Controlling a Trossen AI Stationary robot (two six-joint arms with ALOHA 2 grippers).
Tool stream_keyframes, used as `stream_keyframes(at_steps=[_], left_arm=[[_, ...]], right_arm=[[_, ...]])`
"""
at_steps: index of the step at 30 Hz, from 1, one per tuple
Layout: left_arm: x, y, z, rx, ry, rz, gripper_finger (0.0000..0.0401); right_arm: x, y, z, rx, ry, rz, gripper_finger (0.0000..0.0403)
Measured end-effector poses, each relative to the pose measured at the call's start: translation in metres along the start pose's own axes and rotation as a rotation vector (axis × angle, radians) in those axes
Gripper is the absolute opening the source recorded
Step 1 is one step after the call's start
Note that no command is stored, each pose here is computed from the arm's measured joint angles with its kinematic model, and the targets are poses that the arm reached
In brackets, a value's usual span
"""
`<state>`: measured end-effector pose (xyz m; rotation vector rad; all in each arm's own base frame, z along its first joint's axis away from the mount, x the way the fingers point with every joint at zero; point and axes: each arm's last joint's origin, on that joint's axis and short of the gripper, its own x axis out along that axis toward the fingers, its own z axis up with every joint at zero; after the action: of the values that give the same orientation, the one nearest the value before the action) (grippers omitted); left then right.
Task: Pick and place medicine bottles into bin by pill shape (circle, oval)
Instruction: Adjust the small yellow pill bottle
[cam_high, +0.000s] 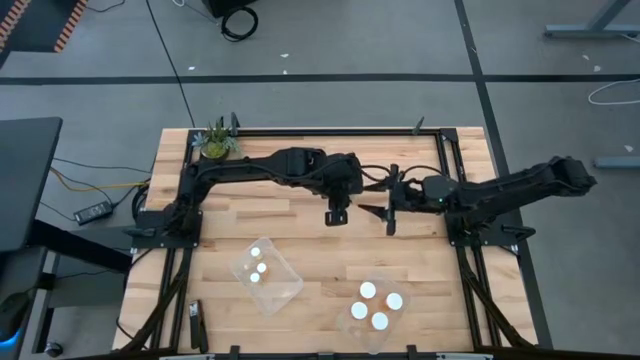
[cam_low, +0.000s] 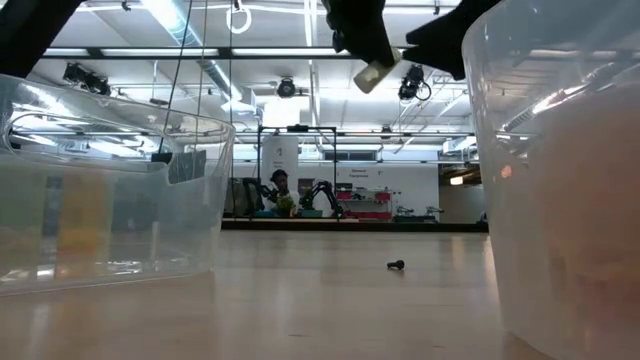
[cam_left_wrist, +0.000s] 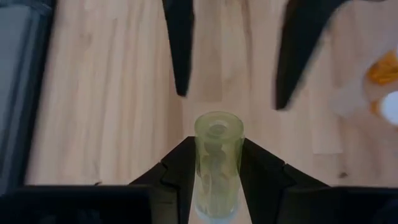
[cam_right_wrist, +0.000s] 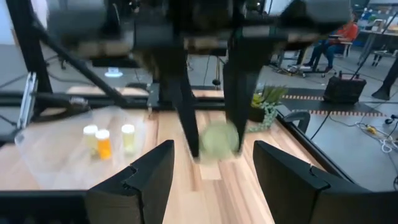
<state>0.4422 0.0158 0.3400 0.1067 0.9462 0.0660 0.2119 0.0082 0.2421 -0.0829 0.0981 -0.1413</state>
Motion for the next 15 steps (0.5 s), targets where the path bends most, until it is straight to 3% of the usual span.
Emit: stream_keyframes(at_steps=[6, 15], left_arm=[[0.007, -0.011, -0.001, 0.041, 0.033, 0.081, 0.0117], [0.007, -0.017, 0.0, 0.064, 0.021, 0.116, 0.0117]], right_arm=[[0.006, 0.0, 0.007, 0.042, -0.005, -0.043, 0.0227], [0.013, 0.002, 0.001, -0.023, 0.011, -0.072, 0.0217]])
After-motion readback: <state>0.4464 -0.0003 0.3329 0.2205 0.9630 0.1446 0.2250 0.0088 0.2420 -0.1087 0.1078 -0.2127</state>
